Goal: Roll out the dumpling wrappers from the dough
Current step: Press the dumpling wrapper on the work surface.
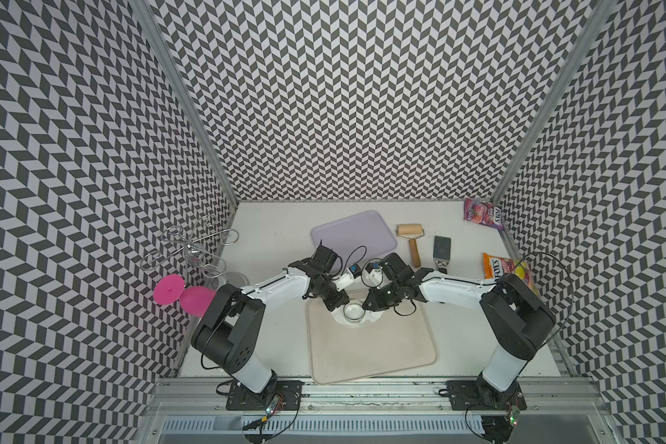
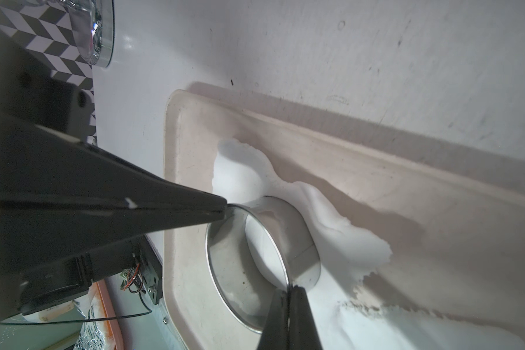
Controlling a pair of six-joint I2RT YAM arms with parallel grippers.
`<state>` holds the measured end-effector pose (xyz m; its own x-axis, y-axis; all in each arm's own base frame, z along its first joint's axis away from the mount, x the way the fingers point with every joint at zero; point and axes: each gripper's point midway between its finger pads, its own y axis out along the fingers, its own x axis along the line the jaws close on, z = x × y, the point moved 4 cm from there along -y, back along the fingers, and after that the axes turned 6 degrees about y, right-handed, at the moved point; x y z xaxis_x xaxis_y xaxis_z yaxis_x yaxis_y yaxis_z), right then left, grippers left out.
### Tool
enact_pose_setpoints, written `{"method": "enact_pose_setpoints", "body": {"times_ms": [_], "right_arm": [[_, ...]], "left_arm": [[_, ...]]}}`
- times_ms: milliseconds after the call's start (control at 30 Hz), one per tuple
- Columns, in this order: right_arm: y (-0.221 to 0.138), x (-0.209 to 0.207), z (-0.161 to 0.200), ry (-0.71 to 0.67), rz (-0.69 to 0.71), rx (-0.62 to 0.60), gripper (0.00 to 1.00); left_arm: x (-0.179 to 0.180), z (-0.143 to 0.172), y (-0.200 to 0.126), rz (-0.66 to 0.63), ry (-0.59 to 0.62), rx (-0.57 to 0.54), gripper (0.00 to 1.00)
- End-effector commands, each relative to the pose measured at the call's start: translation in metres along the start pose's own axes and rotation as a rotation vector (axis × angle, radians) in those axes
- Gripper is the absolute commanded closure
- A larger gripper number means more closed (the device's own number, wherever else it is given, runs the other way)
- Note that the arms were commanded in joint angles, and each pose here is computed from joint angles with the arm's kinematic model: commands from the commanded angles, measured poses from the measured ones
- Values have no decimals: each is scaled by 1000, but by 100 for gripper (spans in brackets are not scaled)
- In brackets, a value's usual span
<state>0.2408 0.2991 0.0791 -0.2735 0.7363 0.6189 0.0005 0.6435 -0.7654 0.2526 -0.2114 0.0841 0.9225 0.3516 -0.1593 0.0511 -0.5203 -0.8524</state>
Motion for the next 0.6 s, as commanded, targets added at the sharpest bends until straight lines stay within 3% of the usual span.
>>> {"method": "enact_pose_setpoints", "body": {"times_ms": [0, 267, 367, 500, 567], "right_arm": [[26, -30, 14, -24, 131, 29, 100], [25, -29, 12, -25, 139, 21, 100], [23, -27, 11, -25, 135, 16, 100], [21, -20, 9, -40, 120, 4, 100], [18, -14, 8, -49, 111, -3, 100]], "left_arm": [[-21, 49, 34, 77, -22, 208, 100], [-21, 54, 33, 61, 1, 240, 100], [-20, 42, 25, 46, 12, 195, 100], [-16, 17, 11, 6, 25, 102, 88], [-13, 3, 4, -12, 31, 59, 87]]}}
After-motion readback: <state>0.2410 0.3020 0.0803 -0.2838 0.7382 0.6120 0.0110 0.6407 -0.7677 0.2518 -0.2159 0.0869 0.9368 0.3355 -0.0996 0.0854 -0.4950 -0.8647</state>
